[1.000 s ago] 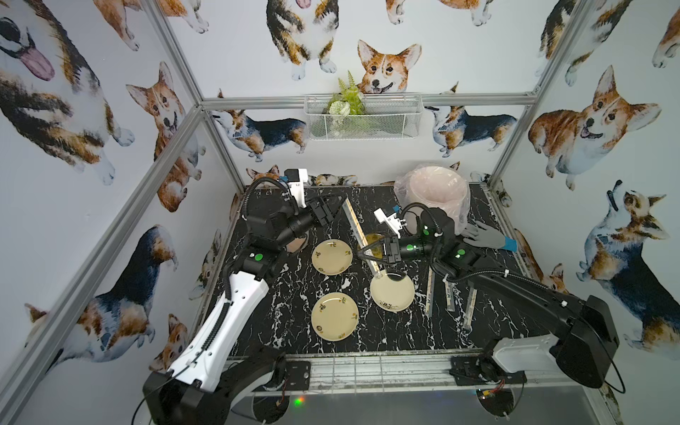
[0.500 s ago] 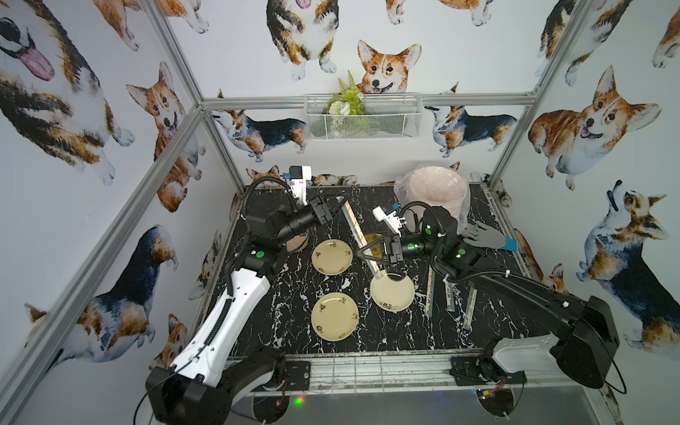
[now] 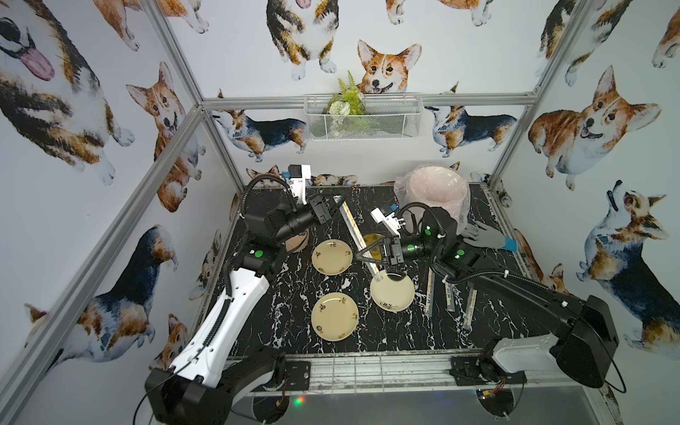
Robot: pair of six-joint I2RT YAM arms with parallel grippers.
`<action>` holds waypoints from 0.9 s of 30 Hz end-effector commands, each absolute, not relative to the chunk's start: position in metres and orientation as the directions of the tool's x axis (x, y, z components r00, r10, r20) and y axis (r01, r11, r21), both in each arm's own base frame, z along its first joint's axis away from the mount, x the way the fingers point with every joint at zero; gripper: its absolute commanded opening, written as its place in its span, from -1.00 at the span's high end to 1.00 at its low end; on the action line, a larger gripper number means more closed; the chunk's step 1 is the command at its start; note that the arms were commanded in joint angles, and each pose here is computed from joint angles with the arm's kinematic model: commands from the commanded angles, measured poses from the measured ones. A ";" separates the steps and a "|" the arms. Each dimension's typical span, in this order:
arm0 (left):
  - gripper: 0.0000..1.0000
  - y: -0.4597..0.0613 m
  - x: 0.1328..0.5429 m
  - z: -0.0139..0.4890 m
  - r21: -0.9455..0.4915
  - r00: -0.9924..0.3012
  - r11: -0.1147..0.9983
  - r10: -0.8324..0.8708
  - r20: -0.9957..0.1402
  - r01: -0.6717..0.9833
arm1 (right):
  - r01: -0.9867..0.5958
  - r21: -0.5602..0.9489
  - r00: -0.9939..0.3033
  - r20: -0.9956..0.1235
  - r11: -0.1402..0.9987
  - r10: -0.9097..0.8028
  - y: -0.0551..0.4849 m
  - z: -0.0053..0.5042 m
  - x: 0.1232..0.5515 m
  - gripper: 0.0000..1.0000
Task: Remove the packaging of disposable chopsticks
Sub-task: Remove the packet bag from the disposable chopsticks.
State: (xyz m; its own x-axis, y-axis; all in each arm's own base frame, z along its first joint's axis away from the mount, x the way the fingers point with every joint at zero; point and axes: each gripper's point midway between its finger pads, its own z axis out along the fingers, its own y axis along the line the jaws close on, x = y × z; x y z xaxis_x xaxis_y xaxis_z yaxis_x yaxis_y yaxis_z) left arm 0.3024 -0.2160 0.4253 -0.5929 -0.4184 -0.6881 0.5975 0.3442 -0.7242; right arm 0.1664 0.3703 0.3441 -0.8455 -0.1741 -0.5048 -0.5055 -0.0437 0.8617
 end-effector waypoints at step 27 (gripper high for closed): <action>1.00 -0.214 0.299 0.429 -0.683 -0.555 0.377 -0.399 -0.730 0.626 | -0.491 0.870 -0.849 -0.488 -0.040 -0.204 0.368 0.342 0.159 1.00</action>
